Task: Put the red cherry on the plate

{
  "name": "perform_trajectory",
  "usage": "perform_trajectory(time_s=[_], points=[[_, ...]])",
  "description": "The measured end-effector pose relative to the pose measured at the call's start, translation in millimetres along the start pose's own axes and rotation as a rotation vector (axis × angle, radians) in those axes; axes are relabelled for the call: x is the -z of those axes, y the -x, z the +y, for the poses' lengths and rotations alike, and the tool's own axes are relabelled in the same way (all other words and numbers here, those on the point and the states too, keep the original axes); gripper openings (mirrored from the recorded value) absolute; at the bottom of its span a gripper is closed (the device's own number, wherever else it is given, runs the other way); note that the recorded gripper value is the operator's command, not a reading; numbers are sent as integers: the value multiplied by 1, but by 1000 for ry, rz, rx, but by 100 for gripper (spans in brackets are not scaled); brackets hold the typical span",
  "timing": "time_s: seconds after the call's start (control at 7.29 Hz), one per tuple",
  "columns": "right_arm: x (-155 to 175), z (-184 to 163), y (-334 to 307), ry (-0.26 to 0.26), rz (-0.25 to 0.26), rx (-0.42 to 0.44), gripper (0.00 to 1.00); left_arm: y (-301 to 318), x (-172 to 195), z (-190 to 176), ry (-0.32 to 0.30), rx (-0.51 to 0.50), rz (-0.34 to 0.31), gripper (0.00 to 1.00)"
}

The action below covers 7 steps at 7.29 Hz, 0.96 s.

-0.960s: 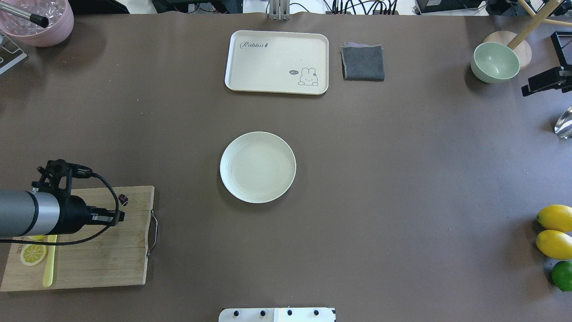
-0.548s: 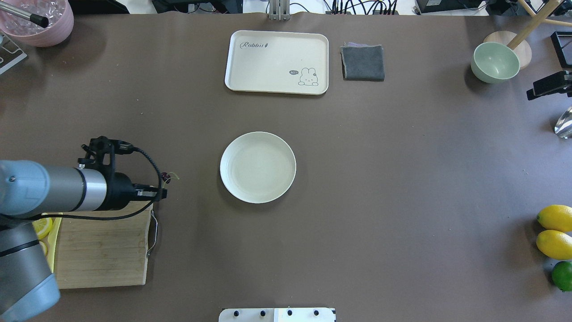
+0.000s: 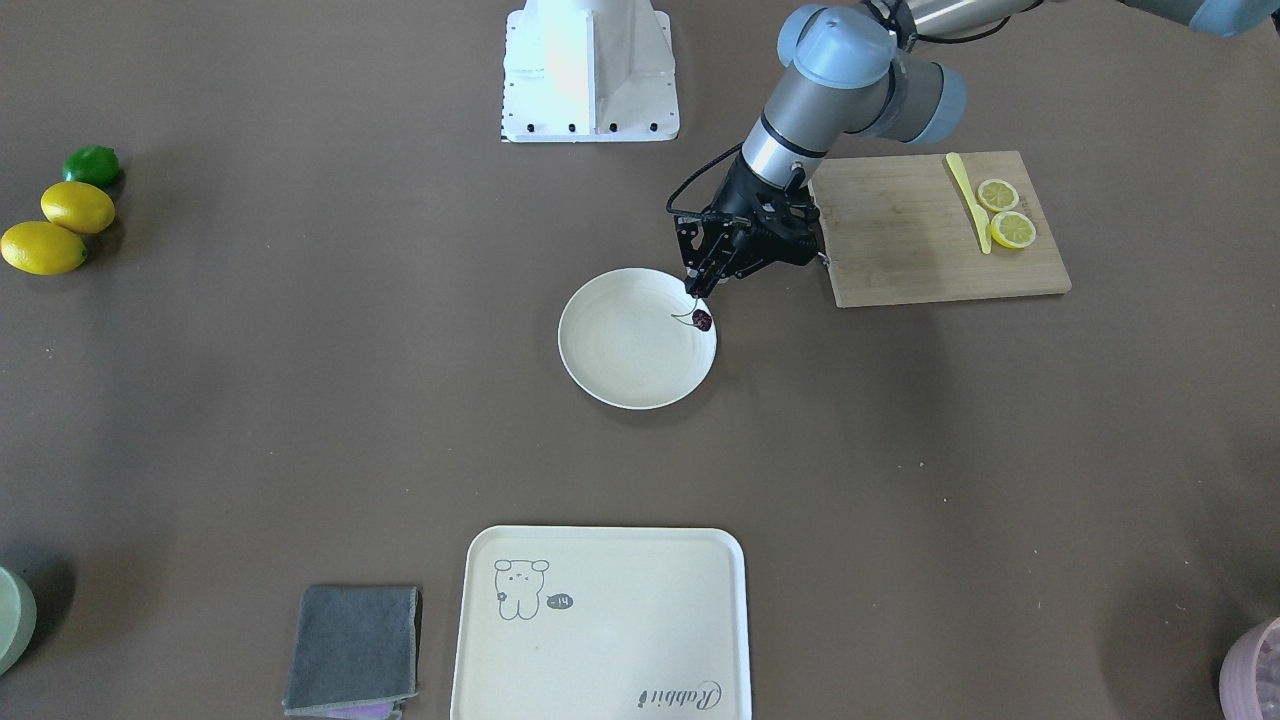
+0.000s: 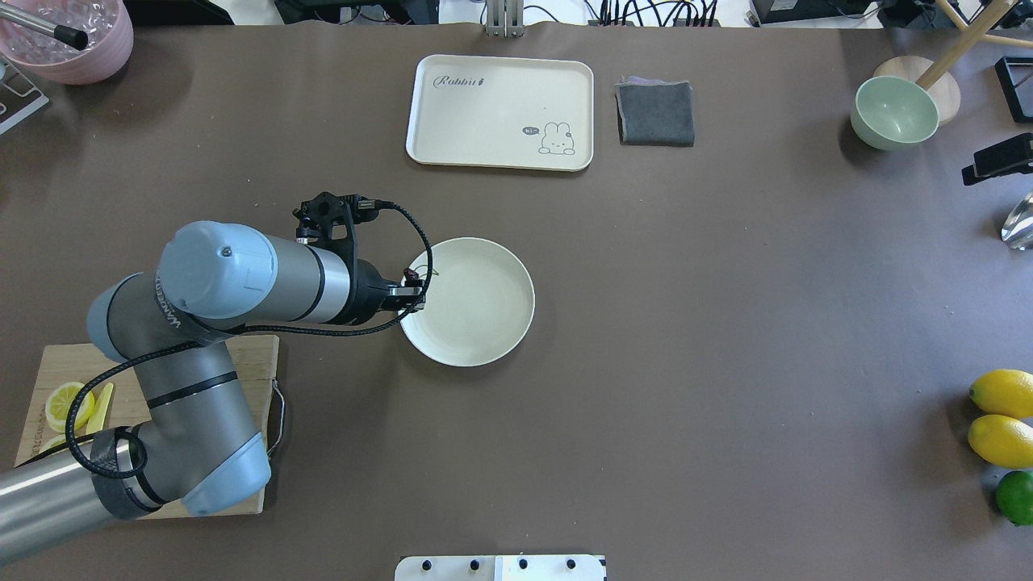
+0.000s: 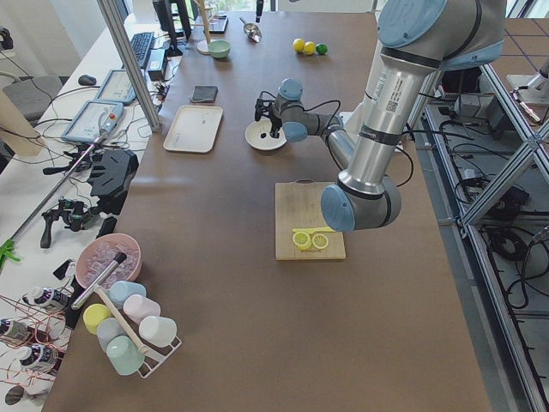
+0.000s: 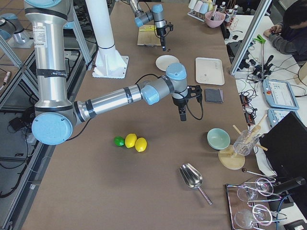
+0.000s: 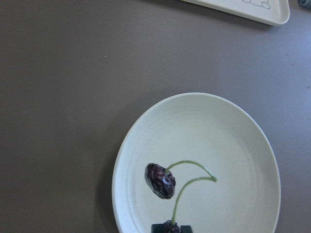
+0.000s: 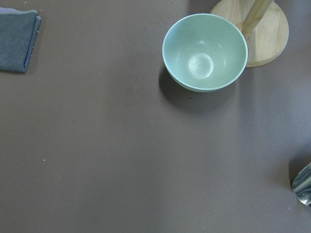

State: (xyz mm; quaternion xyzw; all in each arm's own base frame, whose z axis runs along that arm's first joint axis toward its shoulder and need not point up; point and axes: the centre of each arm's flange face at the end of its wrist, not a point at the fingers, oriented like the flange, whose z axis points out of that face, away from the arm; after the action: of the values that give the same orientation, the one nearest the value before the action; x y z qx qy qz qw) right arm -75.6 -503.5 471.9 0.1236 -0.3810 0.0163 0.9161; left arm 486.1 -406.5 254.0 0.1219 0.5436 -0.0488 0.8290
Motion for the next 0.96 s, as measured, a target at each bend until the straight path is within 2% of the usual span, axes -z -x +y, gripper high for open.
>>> perform_trajectory(time_s=[0.27, 0.55, 0.69, 0.96], points=[[1, 2, -5, -4, 9, 3, 100, -10, 1, -5, -30, 13, 5, 97], [-9, 16, -25, 30, 28, -30, 100, -6, 10, -20, -48, 25, -5, 97], [-15, 26, -44, 53, 41, -64, 100, 6, 23, -42, -38, 40, -39, 97], [-18, 43, -83, 79, 65, -126, 100, 42, 85, -109, 28, -8, -136, 97]])
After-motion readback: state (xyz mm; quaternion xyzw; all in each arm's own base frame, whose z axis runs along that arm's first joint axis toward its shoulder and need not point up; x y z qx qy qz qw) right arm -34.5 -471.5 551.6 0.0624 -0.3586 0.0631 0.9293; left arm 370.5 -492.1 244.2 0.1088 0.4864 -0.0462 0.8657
